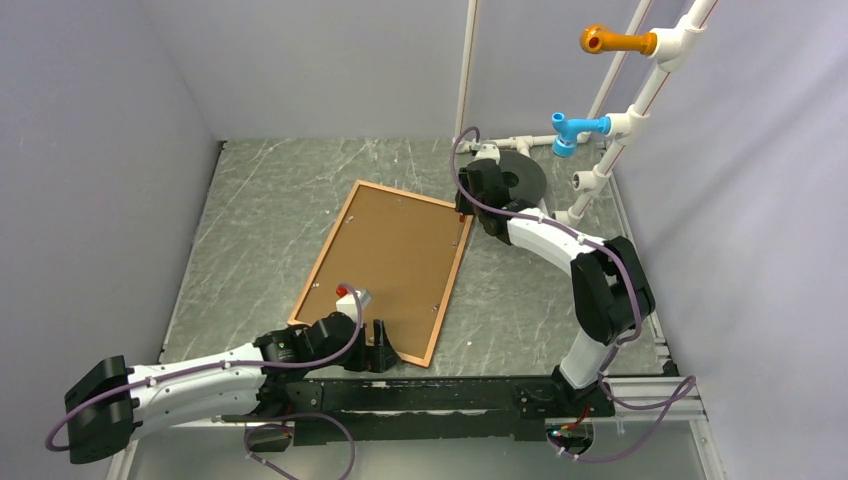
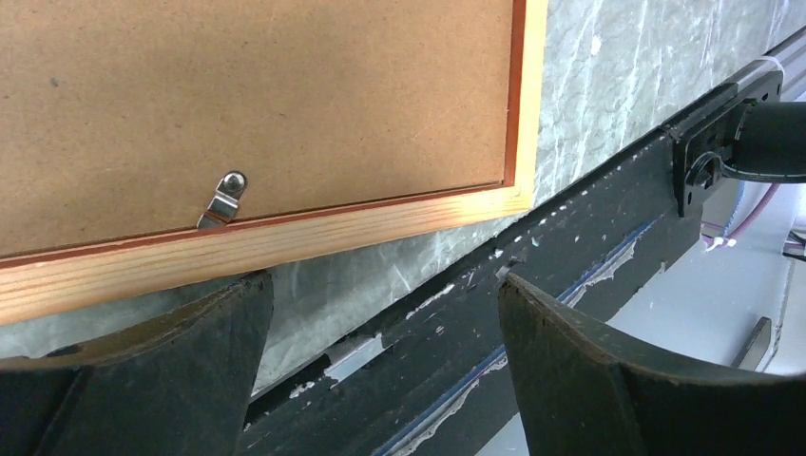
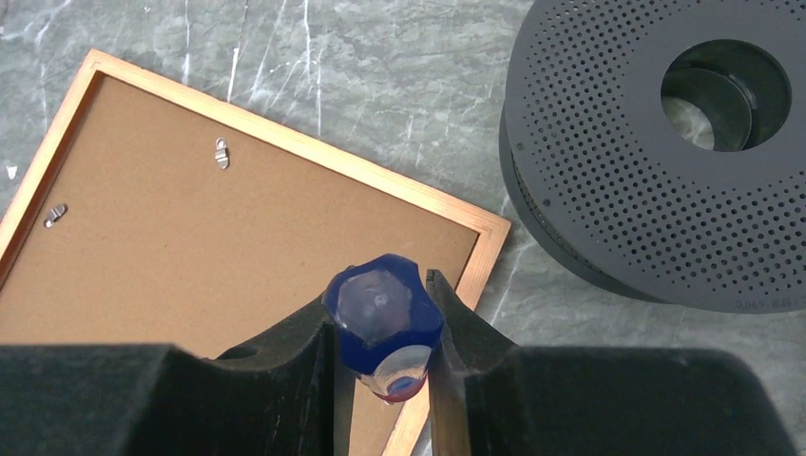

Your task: Take the photo out of the frame

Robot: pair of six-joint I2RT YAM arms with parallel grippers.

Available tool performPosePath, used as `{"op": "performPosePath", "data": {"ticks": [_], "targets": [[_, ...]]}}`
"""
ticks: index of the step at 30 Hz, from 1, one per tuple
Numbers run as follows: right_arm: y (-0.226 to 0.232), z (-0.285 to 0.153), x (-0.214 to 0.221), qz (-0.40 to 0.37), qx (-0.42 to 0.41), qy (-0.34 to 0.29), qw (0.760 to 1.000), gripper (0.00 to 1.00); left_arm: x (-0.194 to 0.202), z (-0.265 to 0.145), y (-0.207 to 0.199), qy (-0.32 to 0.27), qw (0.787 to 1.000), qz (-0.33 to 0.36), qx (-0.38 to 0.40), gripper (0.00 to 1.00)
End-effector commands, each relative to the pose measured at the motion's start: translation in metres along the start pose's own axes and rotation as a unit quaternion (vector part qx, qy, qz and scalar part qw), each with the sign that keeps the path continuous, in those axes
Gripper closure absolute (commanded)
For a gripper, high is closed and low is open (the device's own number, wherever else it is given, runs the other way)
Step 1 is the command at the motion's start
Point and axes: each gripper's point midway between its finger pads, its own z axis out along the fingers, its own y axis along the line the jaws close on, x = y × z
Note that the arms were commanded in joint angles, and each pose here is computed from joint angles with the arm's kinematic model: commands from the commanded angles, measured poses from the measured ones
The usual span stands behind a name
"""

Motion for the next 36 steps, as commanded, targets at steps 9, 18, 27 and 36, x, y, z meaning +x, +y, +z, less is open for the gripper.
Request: {"op": "performPosePath", "data": {"ticks": [9,18,27,36], "targets": [[0.027,0.007,-0.026,0.045,-0.048,-0.033,0.997,1.0,-0.008,-0.001,-0.012,-0.009,1.0,0.0,0.016,0.08],[0.044,-0.047,-0.04,0.077,-0.1,-0.033,0.991,1.0,-0.008,0.0,-0.013,-0.009,1.0,0.004,0.017,0.09],[0.087,-0.114,0.032,0.032,-0.16,0.028,0.986,1.0,-0.004,0.003,-0.012,0.001,1.0,0.001,0.016,0.09],[0.105,-0.141,0.065,-0.011,-0.135,0.038,0.99,1.0,-0.003,0.003,-0.011,0.003,1.0,-0.003,0.014,0.09]]}}
